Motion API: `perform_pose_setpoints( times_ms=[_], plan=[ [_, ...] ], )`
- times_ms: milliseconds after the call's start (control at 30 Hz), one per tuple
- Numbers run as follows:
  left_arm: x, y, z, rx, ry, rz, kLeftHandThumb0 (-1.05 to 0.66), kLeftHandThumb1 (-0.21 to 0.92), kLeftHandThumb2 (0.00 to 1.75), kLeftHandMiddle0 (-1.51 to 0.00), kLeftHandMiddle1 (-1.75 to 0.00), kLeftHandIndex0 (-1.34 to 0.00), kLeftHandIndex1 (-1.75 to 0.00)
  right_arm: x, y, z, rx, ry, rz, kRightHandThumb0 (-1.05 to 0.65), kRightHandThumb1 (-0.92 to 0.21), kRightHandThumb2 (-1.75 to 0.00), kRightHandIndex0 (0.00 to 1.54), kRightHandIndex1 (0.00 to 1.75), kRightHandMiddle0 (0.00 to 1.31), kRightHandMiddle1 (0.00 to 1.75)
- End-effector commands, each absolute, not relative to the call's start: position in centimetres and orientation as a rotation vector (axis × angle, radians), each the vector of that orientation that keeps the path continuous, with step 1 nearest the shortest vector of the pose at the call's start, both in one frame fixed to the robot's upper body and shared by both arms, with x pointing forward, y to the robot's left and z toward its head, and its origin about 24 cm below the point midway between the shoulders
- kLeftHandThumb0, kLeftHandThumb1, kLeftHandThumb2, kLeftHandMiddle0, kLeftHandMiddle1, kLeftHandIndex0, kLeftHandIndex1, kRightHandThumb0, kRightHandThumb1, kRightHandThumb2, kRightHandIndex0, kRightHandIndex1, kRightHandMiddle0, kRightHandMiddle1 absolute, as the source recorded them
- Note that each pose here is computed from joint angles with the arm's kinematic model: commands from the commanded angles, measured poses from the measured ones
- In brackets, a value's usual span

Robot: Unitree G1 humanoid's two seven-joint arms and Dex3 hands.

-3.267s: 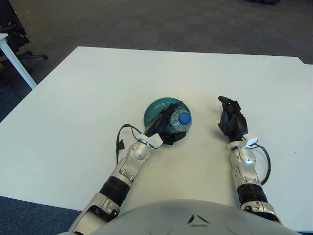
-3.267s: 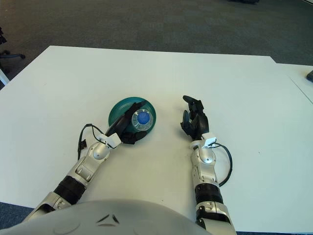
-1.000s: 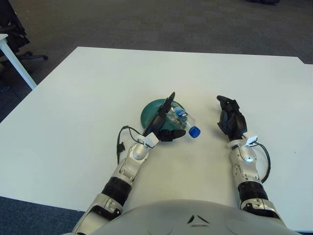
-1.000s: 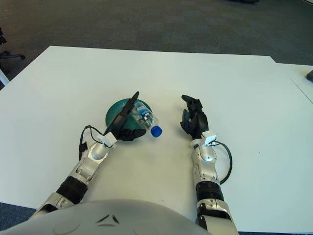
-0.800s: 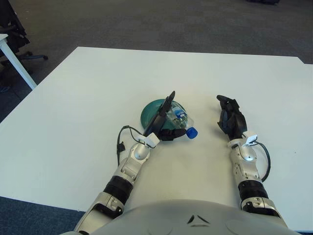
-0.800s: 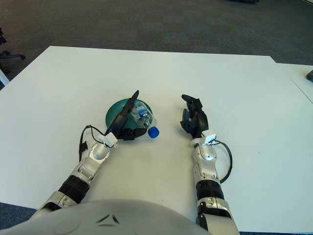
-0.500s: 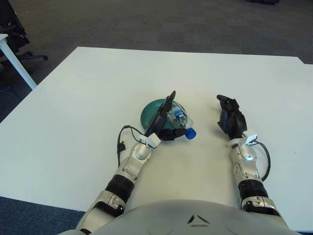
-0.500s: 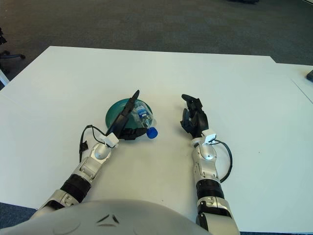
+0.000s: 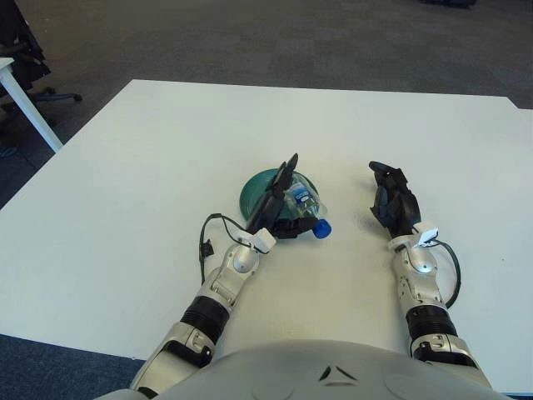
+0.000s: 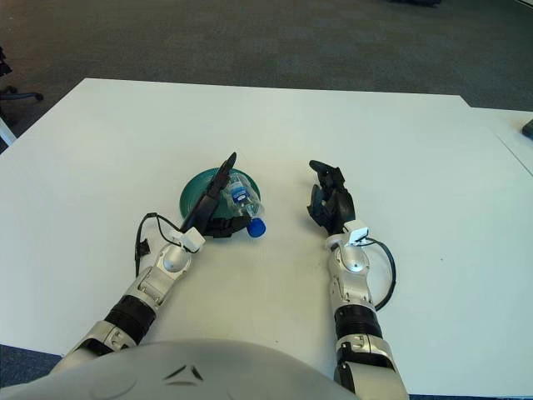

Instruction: Put the bottle into the plate.

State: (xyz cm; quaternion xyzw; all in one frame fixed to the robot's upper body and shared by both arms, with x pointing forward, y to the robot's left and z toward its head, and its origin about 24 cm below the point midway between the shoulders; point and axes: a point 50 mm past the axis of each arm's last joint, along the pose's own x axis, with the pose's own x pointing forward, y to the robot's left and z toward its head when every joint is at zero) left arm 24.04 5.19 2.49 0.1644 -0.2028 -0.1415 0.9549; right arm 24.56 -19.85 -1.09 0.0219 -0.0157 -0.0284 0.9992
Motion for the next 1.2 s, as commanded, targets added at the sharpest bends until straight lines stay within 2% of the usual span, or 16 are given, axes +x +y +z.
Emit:
perform_pose_setpoints(
  times_ms=[0, 67, 100, 200, 333, 400, 467, 733, 933, 1167],
  plan=[
    [25.1, 5.7, 4.1, 0.354, -0.546, -0.202, -1.05, 0.92, 0.37, 0.0, 0.0, -0.02, -0.01, 21.8, -20.1, -5.3, 0.077, 0.197, -0.097, -0.77, -0.92, -0.73, 0.37, 0.28, 0.0, 0.83],
    [25.8, 6.2, 5.2, 0.344, -0.616, -0.169, -1.05, 0.92, 0.43, -0.02, 0.0, -0.03, -0.07, 21.9, -20.1, -5.3, 0.076, 0.2, -0.097, -0.76, -0.92, -0.73, 0.37, 0.29, 0.0, 0.84],
    [26.1, 6.4, 5.6, 0.338, -0.646, -0.157, -1.04, 0.92, 0.48, -0.07, -0.02, -0.02, -0.27, 21.9, -20.1, -5.4, 0.076, 0.201, -0.096, -0.76, -0.92, -0.72, 0.36, 0.29, 0.0, 0.84],
    [26.4, 6.8, 6.2, 0.33, -0.691, -0.14, -1.03, 0.92, 0.54, -0.16, -0.04, -0.01, -0.56, 22.0, -20.0, -5.4, 0.074, 0.202, -0.095, -0.76, -0.92, -0.72, 0.36, 0.3, 0.0, 0.85],
    [26.7, 7.2, 6.6, 0.324, -0.724, -0.125, -1.0, 0.92, 0.56, -0.24, -0.07, 0.0, -0.78, 22.1, -20.0, -5.4, 0.073, 0.204, -0.095, -0.75, -0.92, -0.72, 0.35, 0.31, 0.0, 0.86],
    [26.8, 7.4, 6.9, 0.322, -0.739, -0.115, -0.96, 0.92, 0.57, -0.31, -0.1, -0.01, -0.95, 22.1, -20.0, -5.4, 0.073, 0.205, -0.095, -0.75, -0.92, -0.73, 0.35, 0.32, 0.0, 0.87],
    [26.8, 7.6, 7.3, 0.318, -0.752, -0.106, -0.94, 0.92, 0.57, -0.35, -0.12, -0.03, -1.03, 22.1, -19.9, -5.5, 0.074, 0.205, -0.094, -0.74, -0.92, -0.74, 0.35, 0.33, 0.0, 0.88],
    [27.0, 7.6, 8.2, 0.314, -0.764, -0.112, -0.86, 0.92, 0.56, -0.44, -0.27, -0.16, -1.12, 22.4, -19.8, -5.8, 0.058, 0.217, -0.093, -0.74, -0.92, -0.77, 0.32, 0.33, 0.0, 0.85],
    [27.2, 7.6, 8.9, 0.302, -0.76, -0.139, -0.84, 0.92, 0.58, -0.4, -0.41, -0.16, -1.12, 22.7, -19.8, -6.0, 0.056, 0.233, -0.095, -0.73, -0.92, -0.77, 0.31, 0.33, 0.0, 0.84],
    [27.6, 8.2, 10.0, 0.294, -0.744, -0.145, -0.87, 0.92, 0.63, -0.38, -0.45, -0.16, -1.12, 22.9, -19.6, -6.5, 0.06, 0.252, -0.099, -0.72, -0.92, -0.78, 0.32, 0.33, 0.0, 0.83]
  ],
)
